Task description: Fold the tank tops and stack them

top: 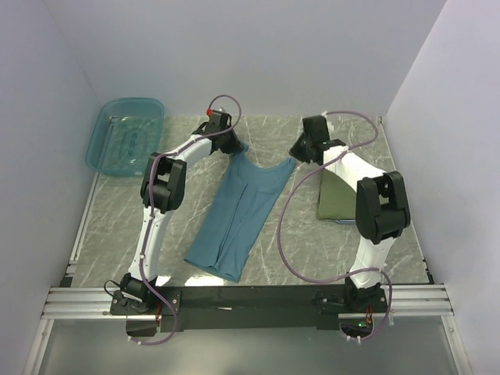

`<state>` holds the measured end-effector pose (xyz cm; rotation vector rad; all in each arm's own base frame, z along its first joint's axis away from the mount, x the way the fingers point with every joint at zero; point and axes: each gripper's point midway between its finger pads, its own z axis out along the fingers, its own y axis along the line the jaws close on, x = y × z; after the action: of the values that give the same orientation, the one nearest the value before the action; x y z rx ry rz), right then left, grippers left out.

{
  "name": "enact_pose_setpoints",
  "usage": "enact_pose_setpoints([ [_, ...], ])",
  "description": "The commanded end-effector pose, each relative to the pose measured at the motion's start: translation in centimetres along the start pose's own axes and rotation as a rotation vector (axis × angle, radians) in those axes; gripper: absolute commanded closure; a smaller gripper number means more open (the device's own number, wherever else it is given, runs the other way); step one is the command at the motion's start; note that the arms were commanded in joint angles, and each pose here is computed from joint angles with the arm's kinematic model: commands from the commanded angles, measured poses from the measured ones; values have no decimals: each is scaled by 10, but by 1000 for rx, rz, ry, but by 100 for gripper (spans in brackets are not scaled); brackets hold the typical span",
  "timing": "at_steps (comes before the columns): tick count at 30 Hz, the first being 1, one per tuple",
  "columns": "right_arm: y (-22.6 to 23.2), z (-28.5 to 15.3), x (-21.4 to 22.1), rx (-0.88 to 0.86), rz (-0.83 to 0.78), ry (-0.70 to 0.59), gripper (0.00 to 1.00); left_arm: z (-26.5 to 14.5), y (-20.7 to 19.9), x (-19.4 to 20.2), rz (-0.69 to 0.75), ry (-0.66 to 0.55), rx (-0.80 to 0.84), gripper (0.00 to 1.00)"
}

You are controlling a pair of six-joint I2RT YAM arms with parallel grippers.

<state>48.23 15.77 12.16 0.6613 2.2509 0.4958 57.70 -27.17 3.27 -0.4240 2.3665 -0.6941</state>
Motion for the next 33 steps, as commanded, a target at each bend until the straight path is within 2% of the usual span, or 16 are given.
enact_pose_setpoints([
  [1,-48,17,22,187,-53,24,88,13,38,22,37,44,-100,78],
  [10,-57,59,30,264,-87,82,85,11,34,22,46,45,-87,78],
  [15,-48,70,17,273,-107,63,84,10,33,21,39,38,-87,78],
  [23,-31,104,10,258,-144,106,84,19,28,0,15,-14,-66,76],
  [28,-12,120,-15,221,-163,92,82,34,21,-15,-37,-33,-1,75],
  [29,3,119,-33,182,-165,61,81,37,21,-16,-47,-36,9,75],
  [33,10,132,-48,117,-164,56,78,37,6,-38,-88,-98,89,68],
])
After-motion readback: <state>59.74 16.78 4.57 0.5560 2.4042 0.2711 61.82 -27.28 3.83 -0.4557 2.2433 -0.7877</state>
